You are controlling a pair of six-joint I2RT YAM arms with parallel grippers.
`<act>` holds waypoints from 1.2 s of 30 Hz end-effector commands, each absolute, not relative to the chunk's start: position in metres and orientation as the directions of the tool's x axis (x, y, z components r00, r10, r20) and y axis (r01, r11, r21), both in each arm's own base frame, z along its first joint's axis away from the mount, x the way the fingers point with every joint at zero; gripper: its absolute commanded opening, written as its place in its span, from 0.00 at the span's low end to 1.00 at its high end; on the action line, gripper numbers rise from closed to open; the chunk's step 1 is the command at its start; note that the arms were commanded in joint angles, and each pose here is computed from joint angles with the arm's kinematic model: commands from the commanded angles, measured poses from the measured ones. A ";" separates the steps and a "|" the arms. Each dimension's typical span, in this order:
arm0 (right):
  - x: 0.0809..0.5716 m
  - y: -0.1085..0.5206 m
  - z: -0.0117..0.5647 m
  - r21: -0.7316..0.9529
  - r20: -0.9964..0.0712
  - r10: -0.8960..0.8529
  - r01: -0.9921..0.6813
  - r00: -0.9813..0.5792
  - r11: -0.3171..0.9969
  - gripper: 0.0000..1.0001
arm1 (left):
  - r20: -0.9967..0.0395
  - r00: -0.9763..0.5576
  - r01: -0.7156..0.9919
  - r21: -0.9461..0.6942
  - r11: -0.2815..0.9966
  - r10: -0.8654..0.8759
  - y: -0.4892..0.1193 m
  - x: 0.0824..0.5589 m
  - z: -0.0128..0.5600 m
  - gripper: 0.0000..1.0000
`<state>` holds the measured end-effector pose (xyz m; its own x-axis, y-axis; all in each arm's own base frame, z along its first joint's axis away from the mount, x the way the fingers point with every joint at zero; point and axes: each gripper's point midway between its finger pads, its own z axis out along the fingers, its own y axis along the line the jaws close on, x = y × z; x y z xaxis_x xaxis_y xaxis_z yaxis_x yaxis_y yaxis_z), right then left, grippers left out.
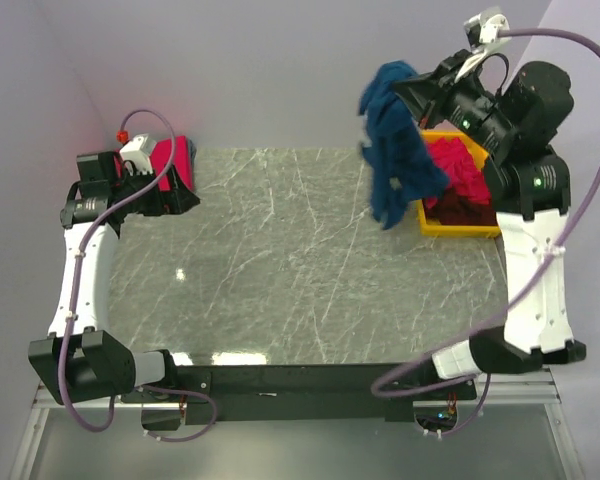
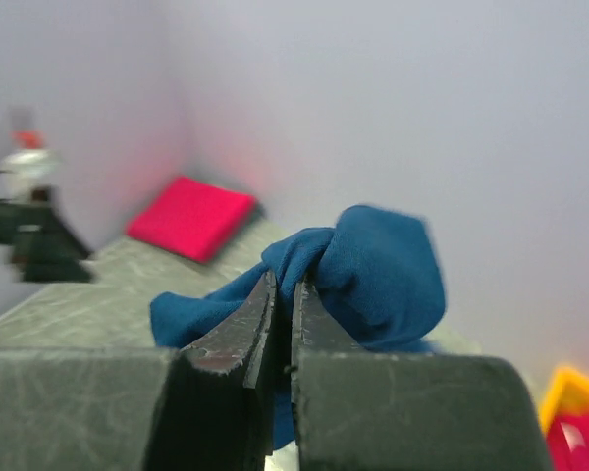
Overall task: Fold and stack the t-shirts
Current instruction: Move the tshirt to the center of the board, then flatten the tshirt out
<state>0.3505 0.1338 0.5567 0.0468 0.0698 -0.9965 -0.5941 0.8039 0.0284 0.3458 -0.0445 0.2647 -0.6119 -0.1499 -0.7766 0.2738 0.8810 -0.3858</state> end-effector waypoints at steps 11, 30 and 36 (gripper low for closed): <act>0.321 0.253 0.490 -0.016 -1.000 -0.031 -0.796 -0.003 0.605 0.00 | -0.786 -0.600 0.310 -0.399 0.863 -0.148 -0.041 0.333 0.275 0.99; 0.290 0.271 0.232 0.222 -0.810 -0.367 -0.818 -0.458 0.530 0.87 | -0.729 -0.648 0.579 -0.285 0.764 0.219 -0.057 0.282 0.188 1.00; 0.302 0.276 0.151 0.340 -0.643 -0.401 -0.712 -0.653 0.615 0.76 | -0.525 -0.728 0.623 -0.239 0.745 0.441 -0.050 0.241 0.105 0.83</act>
<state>0.2928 0.2710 0.1773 -0.5856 -0.4158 -0.6958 -0.7635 0.5714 0.3011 0.2667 -0.0616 0.1370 -0.7326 0.2799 -0.6204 0.5575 0.7697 -0.3110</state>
